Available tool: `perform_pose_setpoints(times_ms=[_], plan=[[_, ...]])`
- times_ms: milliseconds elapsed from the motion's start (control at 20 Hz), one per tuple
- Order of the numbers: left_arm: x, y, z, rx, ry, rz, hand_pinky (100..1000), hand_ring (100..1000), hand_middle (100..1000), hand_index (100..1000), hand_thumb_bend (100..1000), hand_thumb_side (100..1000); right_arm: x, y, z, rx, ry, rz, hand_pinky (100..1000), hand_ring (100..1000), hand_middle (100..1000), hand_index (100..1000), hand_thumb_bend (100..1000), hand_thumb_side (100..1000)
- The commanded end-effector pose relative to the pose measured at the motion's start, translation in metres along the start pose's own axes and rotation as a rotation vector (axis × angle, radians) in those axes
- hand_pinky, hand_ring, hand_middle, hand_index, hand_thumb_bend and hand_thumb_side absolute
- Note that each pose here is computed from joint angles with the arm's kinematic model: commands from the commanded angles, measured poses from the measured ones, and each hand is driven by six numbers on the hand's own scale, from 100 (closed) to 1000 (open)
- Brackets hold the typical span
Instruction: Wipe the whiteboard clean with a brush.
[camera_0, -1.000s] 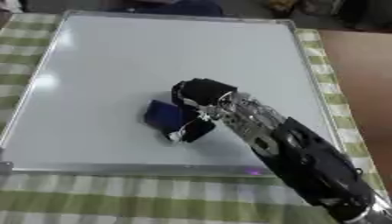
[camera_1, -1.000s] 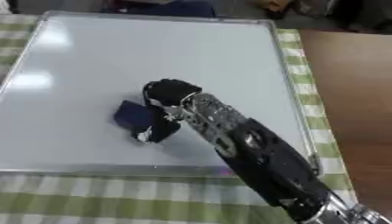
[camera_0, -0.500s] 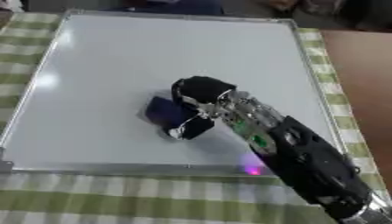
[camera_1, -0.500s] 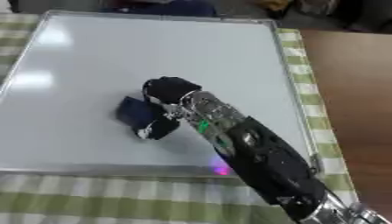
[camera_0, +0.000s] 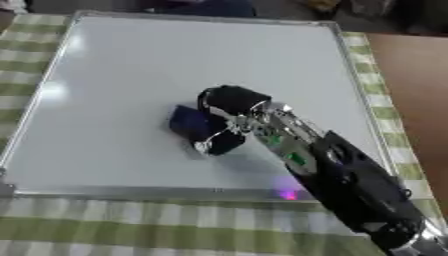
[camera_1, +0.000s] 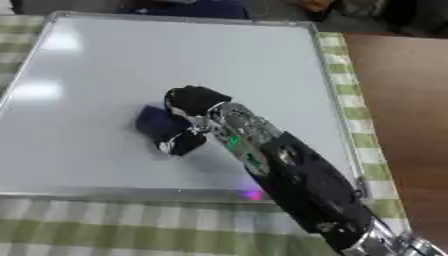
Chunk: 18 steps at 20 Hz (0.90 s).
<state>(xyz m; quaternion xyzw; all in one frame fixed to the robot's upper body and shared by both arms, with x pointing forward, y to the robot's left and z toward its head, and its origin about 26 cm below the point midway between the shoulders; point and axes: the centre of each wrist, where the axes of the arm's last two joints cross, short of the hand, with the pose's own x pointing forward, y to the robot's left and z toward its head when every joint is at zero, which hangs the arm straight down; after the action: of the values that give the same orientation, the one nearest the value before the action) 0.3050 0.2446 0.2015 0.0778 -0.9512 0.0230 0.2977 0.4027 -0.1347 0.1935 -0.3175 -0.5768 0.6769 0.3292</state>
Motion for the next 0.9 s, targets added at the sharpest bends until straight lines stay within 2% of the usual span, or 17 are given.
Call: perform_pose_setpoints(times_ms=[50,900], plan=[[0.006,-0.001,-0.005,-0.009,-0.029,0.008,630,752,749,690,233,1000,-0.002,-0.001,0.003,0.009,0.002,-0.004,620,741,641,100,183,494],[0.006,0.001,-0.003,-0.018,-0.022,0.001,631,754,750,689,231,1000,-0.011,-0.003,0.02,-0.016,0.015,0.032,605,712,586,100,203,459]])
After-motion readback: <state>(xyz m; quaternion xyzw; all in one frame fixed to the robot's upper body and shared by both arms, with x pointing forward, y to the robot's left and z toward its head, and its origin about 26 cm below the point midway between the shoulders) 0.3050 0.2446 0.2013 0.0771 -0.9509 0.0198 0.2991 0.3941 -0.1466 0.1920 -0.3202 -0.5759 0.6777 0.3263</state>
